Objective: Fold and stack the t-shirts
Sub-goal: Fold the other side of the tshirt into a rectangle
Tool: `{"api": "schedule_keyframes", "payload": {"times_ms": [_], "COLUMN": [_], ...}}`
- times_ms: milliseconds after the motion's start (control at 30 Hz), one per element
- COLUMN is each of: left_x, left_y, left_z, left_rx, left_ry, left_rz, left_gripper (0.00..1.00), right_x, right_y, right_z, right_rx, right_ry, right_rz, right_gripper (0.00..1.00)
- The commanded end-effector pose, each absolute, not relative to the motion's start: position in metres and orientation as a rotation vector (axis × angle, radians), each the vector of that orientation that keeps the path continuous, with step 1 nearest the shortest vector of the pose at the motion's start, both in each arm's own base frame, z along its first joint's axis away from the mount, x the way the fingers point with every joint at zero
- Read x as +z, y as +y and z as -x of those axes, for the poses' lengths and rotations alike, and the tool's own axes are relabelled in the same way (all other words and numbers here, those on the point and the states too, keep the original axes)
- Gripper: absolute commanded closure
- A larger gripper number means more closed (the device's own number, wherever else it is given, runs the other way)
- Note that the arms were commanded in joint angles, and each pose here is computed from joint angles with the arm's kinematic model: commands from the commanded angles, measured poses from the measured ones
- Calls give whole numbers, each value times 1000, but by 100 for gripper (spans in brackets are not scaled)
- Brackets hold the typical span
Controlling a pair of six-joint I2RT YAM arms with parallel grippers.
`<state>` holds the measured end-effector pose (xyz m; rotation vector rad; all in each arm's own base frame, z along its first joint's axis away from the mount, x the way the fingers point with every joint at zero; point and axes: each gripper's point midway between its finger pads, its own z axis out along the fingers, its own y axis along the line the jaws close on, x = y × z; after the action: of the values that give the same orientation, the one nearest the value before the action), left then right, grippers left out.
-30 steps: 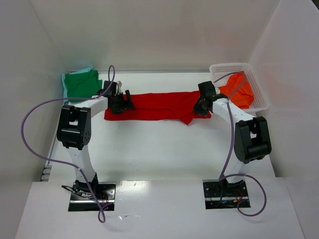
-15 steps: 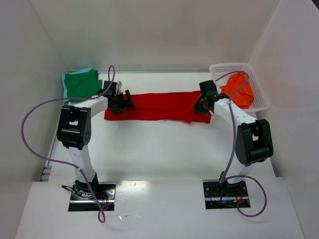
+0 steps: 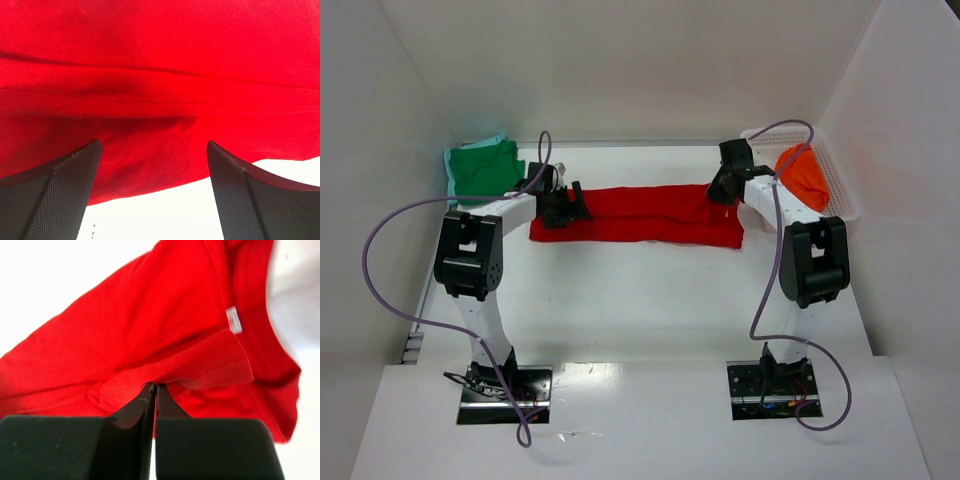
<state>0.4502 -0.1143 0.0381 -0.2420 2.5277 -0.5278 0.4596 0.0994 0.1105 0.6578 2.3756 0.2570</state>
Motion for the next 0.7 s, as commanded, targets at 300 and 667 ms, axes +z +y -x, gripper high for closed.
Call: {"api": "schedule_keyframes", "payload": {"times_ms": [300,667], "left_x": [10,7], "left_y": [-118,-119], "left_z": [-439,-437], "left_rx": [-540,-551], "left_ry": [2604,2614], "left_rz": [206,205], "left_gripper": [6,6], "right_x": [110,103], "right_y": [103,102], "right_z": [-532,-562], "right_rx": [274,268], "right_ry": [2315,2300], "right_rz": [-599,-583], "right_gripper": [98,97]}}
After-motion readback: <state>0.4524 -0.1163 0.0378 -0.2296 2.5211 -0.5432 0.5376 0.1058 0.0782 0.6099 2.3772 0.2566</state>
